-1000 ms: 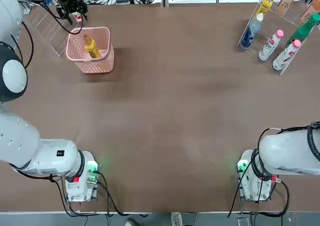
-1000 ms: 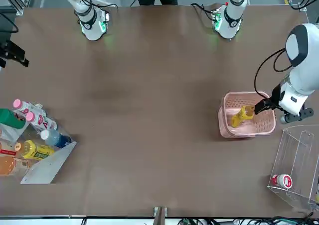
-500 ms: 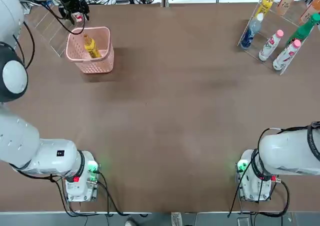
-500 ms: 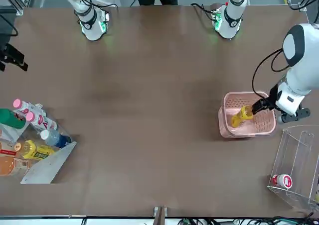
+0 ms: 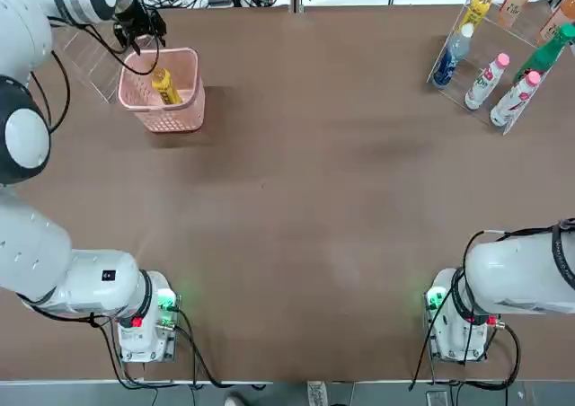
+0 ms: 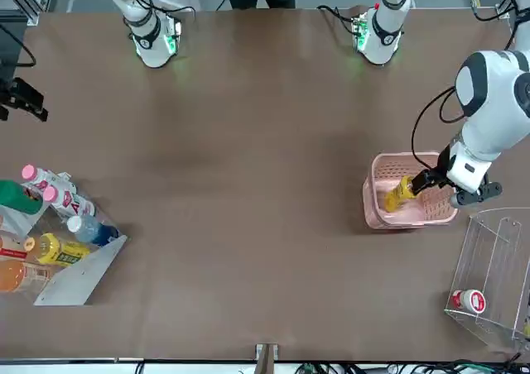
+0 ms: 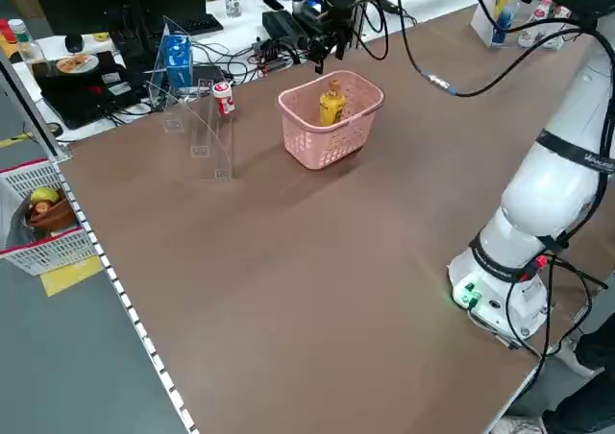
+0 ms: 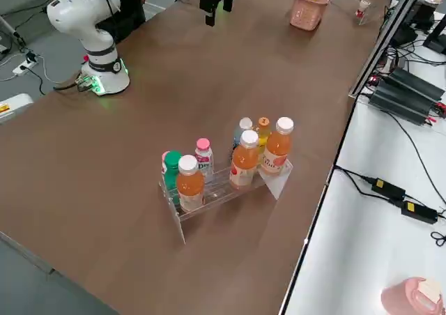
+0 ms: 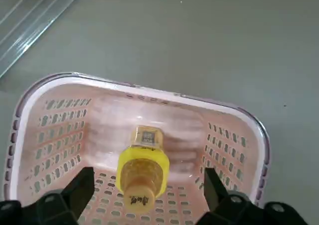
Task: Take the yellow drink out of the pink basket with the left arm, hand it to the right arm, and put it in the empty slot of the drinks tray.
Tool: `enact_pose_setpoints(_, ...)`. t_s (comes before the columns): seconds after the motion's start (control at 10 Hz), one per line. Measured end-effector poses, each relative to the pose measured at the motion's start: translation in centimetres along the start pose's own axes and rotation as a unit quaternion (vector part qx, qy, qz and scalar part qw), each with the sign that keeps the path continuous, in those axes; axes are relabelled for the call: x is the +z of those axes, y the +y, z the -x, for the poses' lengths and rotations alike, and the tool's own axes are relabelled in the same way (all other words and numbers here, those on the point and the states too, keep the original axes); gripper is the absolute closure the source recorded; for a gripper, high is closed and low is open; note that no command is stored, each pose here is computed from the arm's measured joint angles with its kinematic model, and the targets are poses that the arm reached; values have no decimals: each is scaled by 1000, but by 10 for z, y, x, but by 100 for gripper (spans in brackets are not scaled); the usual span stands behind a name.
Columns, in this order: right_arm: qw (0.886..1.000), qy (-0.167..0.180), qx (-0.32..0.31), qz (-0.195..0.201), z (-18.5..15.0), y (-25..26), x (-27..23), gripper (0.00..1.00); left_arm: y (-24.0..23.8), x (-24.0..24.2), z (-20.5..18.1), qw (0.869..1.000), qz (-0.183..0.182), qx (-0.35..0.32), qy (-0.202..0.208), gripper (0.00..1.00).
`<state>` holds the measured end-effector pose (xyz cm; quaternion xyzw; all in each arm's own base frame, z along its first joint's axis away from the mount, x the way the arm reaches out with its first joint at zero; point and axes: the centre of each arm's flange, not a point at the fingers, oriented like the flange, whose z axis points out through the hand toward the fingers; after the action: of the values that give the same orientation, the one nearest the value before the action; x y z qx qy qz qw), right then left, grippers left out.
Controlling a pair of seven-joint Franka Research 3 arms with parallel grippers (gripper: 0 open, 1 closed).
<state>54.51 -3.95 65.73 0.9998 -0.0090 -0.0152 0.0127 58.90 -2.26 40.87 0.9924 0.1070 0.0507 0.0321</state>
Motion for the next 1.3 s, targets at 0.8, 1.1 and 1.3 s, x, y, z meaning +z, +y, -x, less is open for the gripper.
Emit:
enact_pose_setpoints(0.8,1000,-10,3,-4,2,3,2,4,-2,35,19,1000,-1,-6,1,6)
enact_pose_setpoints(1.1,1000,-12,3,-4,3,3,2,5,-3,35,21,1000,-1,-6,-1,19)
enact_pose_setpoints(1.3,1000,-12,3,-4,3,3,2,7,-2,33,23,1000,-1,-5,0,32)
